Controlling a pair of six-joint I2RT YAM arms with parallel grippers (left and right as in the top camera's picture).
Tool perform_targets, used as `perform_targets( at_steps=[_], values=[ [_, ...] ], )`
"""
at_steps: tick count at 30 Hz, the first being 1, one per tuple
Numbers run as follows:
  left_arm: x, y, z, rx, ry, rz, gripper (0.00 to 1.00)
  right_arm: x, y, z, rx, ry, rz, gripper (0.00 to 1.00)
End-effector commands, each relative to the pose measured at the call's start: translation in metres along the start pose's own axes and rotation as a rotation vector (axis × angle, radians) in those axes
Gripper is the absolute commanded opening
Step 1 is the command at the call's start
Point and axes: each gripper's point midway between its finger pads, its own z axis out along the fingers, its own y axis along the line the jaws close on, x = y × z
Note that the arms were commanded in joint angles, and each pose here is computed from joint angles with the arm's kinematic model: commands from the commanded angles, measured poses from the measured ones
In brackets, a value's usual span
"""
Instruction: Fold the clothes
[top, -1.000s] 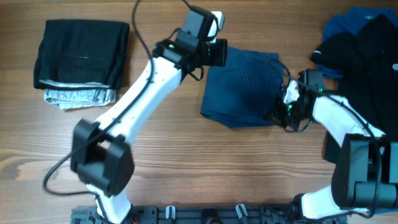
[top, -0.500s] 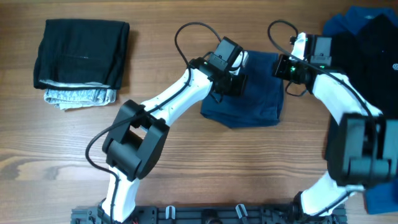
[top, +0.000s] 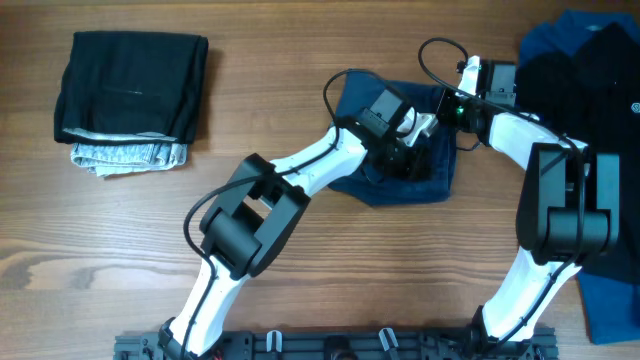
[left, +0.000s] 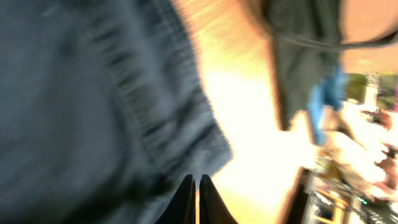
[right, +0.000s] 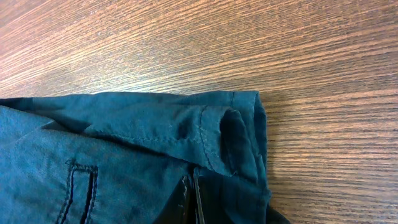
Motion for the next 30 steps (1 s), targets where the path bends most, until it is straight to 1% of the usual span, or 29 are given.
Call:
perform_targets(
  at_steps=[1,5,7,8,14,16,18,19,20,21,22,23,25,26,28,30],
  values=[
    [0.000,-0.010,-0.012,0.144,0.031,-0.022,0.04,0.048,-0.020,0.020,0.044,0.135,0.035,0.04],
    [0.001,-0.002,-0.007,0.149,0.034,-0.029,0.04,0.049,-0.020,0.020,0.044,0.138,0.036,0.04],
    [0.004,-0.003,-0.001,0.212,0.053,-0.020,0.04,0.049,-0.020,0.020,0.045,0.137,0.036,0.04],
    [0.006,0.001,0.003,0.214,0.061,-0.045,0.04,0.049,-0.020,0.020,0.045,0.137,0.036,0.04],
    [0.038,0.052,0.039,0.176,0.140,-0.174,0.04,0.049,-0.020,0.020,0.045,0.138,0.036,0.05],
    [0.029,0.043,0.032,0.181,0.124,-0.185,0.04,0.049,-0.020,0.019,0.045,0.139,0.036,0.05],
    [0.007,0.024,0.011,0.194,0.071,-0.137,0.04,0.049,-0.020,0.020,0.045,0.138,0.036,0.06],
    [-0.009,0.013,-0.007,0.184,0.021,-0.109,0.04,0.049,-0.020,0.020,0.045,0.138,0.036,0.06],
    [-0.026,0.009,-0.027,0.142,-0.043,-0.099,0.04,0.049,-0.020,0.020,0.045,0.138,0.036,0.06],
    [-0.035,0.012,-0.037,0.102,-0.081,-0.110,0.04,0.049,-0.020,0.020,0.045,0.138,0.036,0.06],
    [-0.044,0.022,-0.052,0.028,-0.129,-0.142,0.04,0.049,-0.020,0.020,0.045,0.139,0.036,0.06],
    [-0.046,0.030,-0.059,-0.014,-0.146,-0.162,0.04,0.049,-0.020,0.019,0.045,0.140,0.037,0.06],
    [-0.035,0.076,-0.068,-0.197,-0.148,-0.260,0.04,0.051,-0.020,0.019,0.047,0.145,0.038,0.06],
    [-0.026,0.090,-0.067,-0.254,-0.123,-0.273,0.04,0.051,-0.020,0.019,0.047,0.146,0.038,0.06],
    [-0.002,0.106,-0.059,-0.299,-0.041,-0.298,0.04,0.051,-0.020,0.019,0.047,0.146,0.038,0.06],
    [0.014,0.118,-0.052,-0.323,0.007,-0.312,0.04,0.051,-0.020,0.019,0.047,0.146,0.038,0.07]
  ],
)
